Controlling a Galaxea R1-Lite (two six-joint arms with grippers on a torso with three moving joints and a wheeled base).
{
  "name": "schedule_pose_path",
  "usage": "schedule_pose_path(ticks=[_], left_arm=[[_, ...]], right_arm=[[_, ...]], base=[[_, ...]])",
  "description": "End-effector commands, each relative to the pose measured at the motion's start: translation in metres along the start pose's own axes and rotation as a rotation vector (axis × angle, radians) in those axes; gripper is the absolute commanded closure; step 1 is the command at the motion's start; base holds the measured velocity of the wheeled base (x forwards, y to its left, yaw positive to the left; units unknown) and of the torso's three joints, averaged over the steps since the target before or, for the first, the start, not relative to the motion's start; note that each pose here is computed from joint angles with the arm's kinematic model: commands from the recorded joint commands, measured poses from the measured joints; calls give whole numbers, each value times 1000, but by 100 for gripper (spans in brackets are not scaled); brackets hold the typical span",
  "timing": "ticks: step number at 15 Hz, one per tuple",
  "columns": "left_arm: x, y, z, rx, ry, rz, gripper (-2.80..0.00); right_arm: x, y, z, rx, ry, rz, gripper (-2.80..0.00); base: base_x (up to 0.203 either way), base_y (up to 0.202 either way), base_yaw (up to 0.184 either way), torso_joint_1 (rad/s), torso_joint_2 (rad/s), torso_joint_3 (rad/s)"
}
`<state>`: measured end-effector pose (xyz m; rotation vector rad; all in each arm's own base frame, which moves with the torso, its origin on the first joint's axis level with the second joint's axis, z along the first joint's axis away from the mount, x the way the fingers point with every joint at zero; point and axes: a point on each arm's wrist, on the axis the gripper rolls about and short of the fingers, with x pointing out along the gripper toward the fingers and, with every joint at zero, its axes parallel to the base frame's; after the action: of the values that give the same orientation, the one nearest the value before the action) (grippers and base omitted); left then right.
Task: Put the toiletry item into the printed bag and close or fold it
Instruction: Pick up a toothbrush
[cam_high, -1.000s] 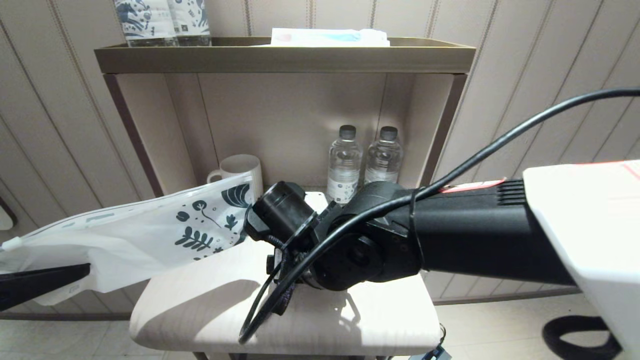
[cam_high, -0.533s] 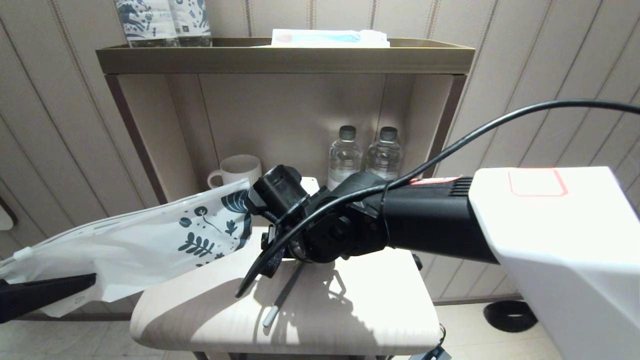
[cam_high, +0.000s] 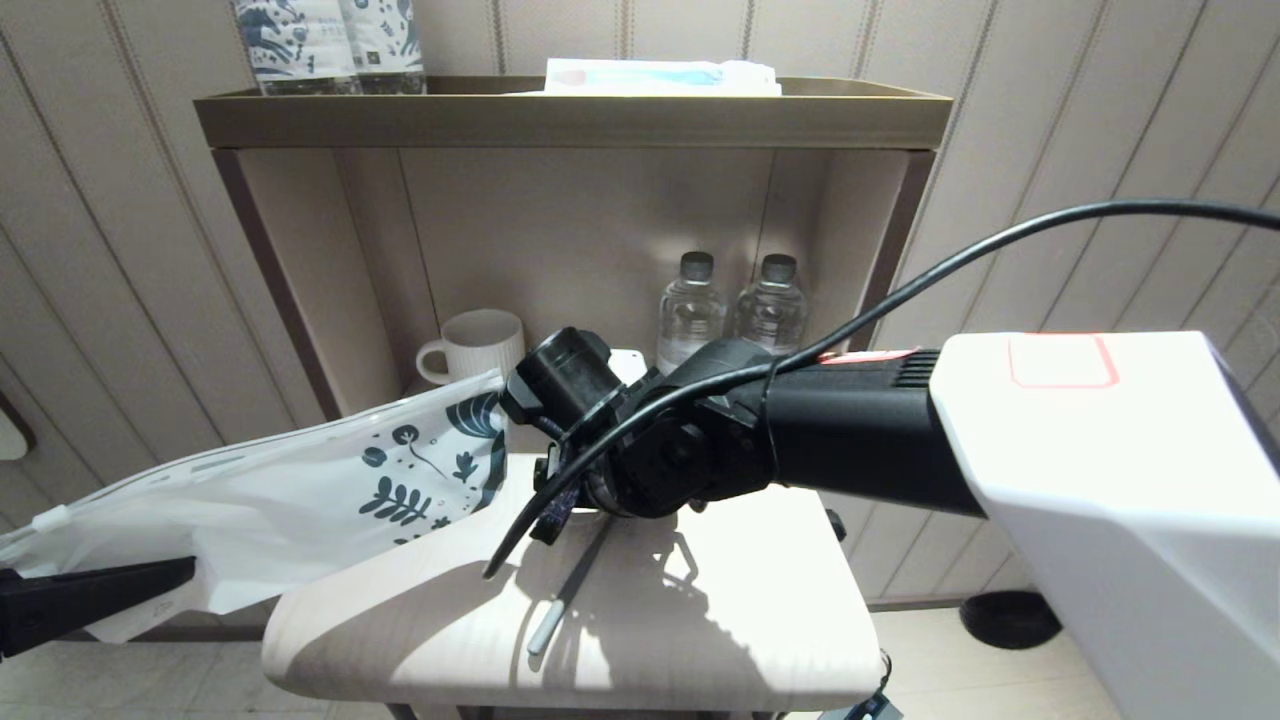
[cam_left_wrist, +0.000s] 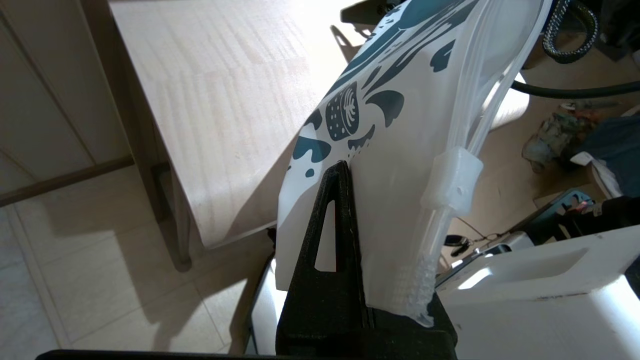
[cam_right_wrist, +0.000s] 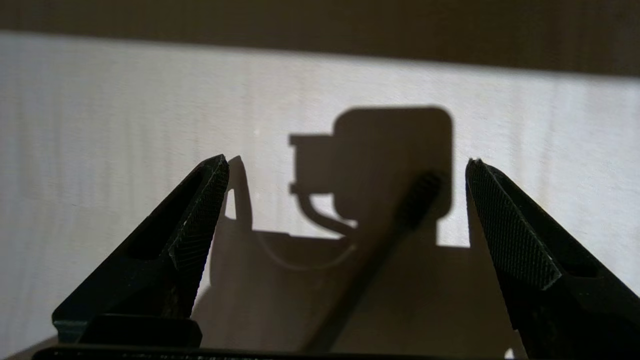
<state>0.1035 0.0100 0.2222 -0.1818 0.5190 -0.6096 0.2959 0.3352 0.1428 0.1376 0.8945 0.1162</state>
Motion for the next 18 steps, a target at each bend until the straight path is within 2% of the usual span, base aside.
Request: schedule_pose_path(ticks=[1, 3, 5, 10, 13, 18], left_arm=[[-2, -2, 0, 7, -7, -4, 0], [-3, -4, -1, 10, -11, -6, 0], [-5, -6, -2, 15, -16, -5, 0], [-6, -8, -3, 21, -21, -4, 0], [-6, -7, -3, 19, -20, -4, 0], [-6, -7, -2, 20, -22, -4, 0]], right_arm=[[-20, 3, -9, -13, 8, -23, -280], [-34, 7, -26, -20, 26, -107, -280], [-41, 9, -35, -25, 55, -130, -280], [-55, 22, -44, -48, 62, -71, -280], [-62, 22, -41, -33, 97, -18, -280], [-59, 23, -42, -31, 101, -19, -280]], base=[[0, 0, 0, 0, 0, 0], [0, 0, 0, 0, 0, 0], [0, 0, 0, 0, 0, 0], [0, 0, 0, 0, 0, 0], [0, 0, 0, 0, 0, 0], [0, 0, 0, 0, 0, 0]])
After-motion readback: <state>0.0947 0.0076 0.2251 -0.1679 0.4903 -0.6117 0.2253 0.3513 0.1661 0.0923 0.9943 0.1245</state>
